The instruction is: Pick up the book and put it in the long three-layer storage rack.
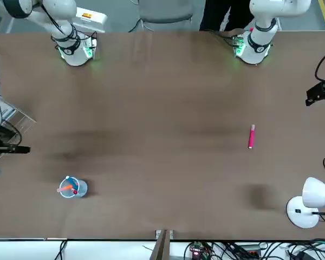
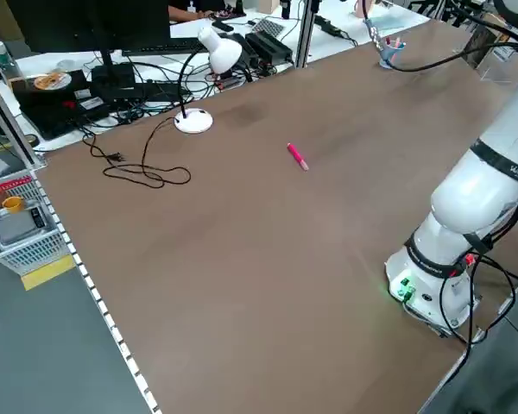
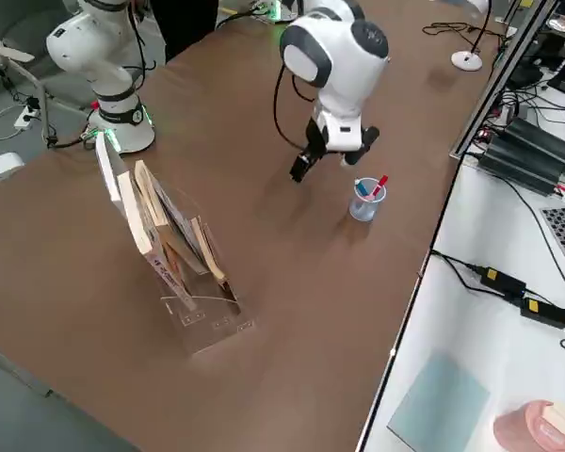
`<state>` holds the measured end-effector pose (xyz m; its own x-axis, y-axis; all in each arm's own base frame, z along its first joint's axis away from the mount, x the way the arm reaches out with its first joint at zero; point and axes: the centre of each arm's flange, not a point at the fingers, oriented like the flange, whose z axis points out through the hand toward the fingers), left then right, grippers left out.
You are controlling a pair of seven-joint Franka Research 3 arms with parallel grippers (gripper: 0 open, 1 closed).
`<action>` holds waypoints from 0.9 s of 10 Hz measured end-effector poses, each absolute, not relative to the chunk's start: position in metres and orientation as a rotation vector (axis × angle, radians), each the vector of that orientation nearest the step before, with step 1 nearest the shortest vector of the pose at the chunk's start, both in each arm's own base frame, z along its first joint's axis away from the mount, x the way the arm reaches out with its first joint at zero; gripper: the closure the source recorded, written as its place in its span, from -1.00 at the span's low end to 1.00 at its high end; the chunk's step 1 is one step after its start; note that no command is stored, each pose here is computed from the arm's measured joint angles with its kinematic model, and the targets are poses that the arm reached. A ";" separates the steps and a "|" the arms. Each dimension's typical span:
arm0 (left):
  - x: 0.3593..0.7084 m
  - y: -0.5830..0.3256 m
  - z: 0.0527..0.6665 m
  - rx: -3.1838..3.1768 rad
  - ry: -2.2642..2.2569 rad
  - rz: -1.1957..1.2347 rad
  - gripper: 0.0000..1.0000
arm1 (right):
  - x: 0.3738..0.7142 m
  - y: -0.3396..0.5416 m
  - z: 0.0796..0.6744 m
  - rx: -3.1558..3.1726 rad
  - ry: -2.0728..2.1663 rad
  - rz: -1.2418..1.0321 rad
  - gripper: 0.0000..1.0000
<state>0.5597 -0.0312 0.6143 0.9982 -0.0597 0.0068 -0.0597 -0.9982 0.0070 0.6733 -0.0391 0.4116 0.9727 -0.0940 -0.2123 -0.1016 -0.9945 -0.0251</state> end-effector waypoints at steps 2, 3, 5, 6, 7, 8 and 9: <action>0.560 -0.031 0.614 3.133 -0.094 0.011 -1.00 | 0.666 -0.009 0.429 -3.088 0.088 0.306 -1.00; 0.560 -0.031 0.614 3.133 -0.094 0.011 -1.00 | 0.662 0.005 0.440 -3.091 0.054 0.284 -1.00; 0.560 -0.031 0.614 3.133 -0.094 0.010 -1.00 | 0.654 0.029 0.468 -3.107 -0.014 0.226 -1.00; 0.560 -0.031 0.614 3.133 -0.094 0.011 -1.00 | 0.650 0.040 0.482 -3.118 -0.049 0.193 -1.00; 0.560 -0.031 0.614 3.133 -0.094 0.011 -1.00 | 0.645 0.049 0.497 -3.125 -0.077 0.161 -1.00; 0.560 -0.031 0.614 3.133 -0.094 0.011 -1.00 | 0.640 0.057 0.511 -3.130 -0.100 0.127 -1.00; 0.560 -0.031 0.614 3.133 -0.094 0.011 -1.00 | 0.635 0.063 0.525 -3.134 -0.113 0.097 -1.00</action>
<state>0.5599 -0.0313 0.6144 0.9982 -0.0598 0.0070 -0.0599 -0.9982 0.0070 0.6351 0.0634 0.5252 0.9955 0.0723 -0.0614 0.0721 -0.9974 -0.0064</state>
